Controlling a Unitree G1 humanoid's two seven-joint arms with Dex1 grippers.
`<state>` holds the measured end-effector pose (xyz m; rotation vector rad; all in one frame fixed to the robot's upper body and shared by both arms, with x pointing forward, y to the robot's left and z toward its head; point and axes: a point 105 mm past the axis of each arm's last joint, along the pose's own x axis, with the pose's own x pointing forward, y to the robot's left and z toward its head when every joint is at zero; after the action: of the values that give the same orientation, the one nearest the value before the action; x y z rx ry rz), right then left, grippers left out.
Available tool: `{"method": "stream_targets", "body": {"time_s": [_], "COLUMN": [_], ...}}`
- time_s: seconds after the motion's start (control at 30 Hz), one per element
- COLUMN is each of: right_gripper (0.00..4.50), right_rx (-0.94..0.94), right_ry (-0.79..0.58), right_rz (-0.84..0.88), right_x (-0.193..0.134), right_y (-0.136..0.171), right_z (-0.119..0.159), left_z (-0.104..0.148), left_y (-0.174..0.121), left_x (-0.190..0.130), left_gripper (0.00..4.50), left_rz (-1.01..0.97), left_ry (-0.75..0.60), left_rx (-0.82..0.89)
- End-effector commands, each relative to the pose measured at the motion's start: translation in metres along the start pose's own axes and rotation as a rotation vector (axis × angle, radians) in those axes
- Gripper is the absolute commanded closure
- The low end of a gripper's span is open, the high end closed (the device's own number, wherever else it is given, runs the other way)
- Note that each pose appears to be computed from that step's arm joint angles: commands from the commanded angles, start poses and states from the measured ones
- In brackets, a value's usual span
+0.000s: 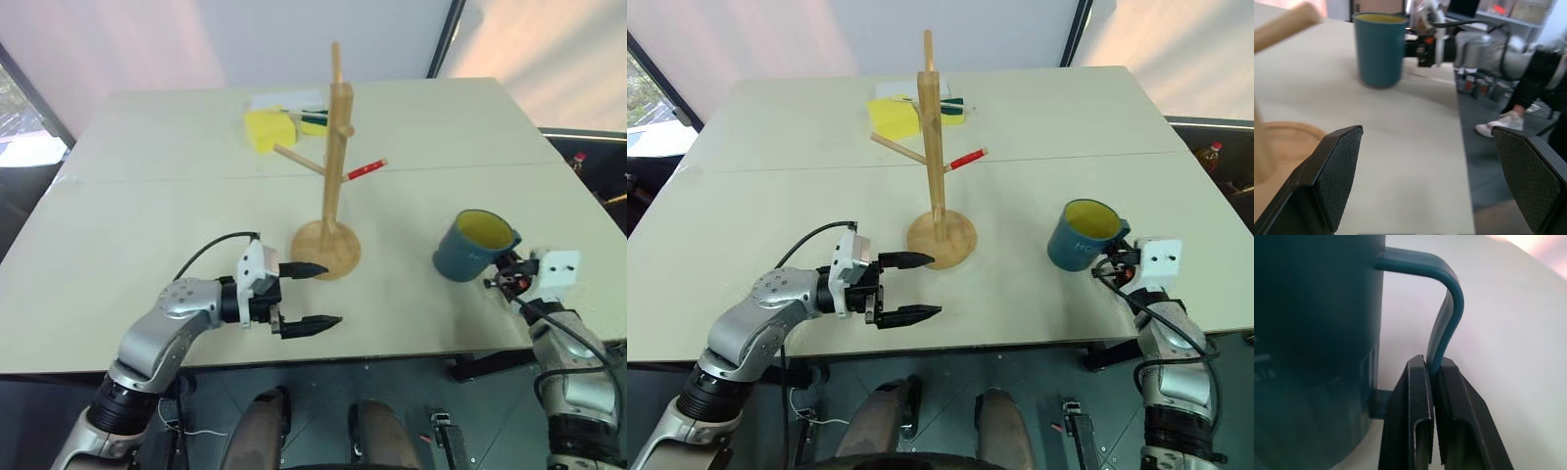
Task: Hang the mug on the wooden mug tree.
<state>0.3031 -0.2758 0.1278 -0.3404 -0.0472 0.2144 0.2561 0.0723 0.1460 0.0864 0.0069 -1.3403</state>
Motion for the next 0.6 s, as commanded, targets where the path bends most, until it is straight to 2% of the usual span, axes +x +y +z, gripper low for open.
{"method": "stream_targets", "body": {"time_s": [0.03,0.17,0.23,0.4,0.6], "right_gripper": [4.49,4.49,4.49,4.49,4.49], "right_rx": [-0.155,-0.31,-0.346,-0.328,-0.306], "right_ry": [-0.156,-0.269,-0.295,-0.332,-0.353], "right_rz": [0.211,0.409,0.452,0.531,0.644], "right_x": [0.004,0.012,0.018,0.036,0.054], "right_y": [0.032,0.058,0.062,0.063,0.06], "right_z": [0.06,0.122,0.14,0.156,0.159], "left_z": [0.012,0.029,0.04,0.058,0.06], "left_y": [0.014,0.031,0.035,0.039,0.035], "left_x": [-0.015,-0.031,-0.036,-0.04,-0.038], "left_gripper": [0.0,0.0,0.0,0.0,0.0], "left_rz": [0.076,0.138,0.148,0.148,0.137], "left_ry": [-0.033,-0.084,-0.126,-0.164,-0.166], "left_rx": [0.044,0.052,0.051,0.051,0.043]}}
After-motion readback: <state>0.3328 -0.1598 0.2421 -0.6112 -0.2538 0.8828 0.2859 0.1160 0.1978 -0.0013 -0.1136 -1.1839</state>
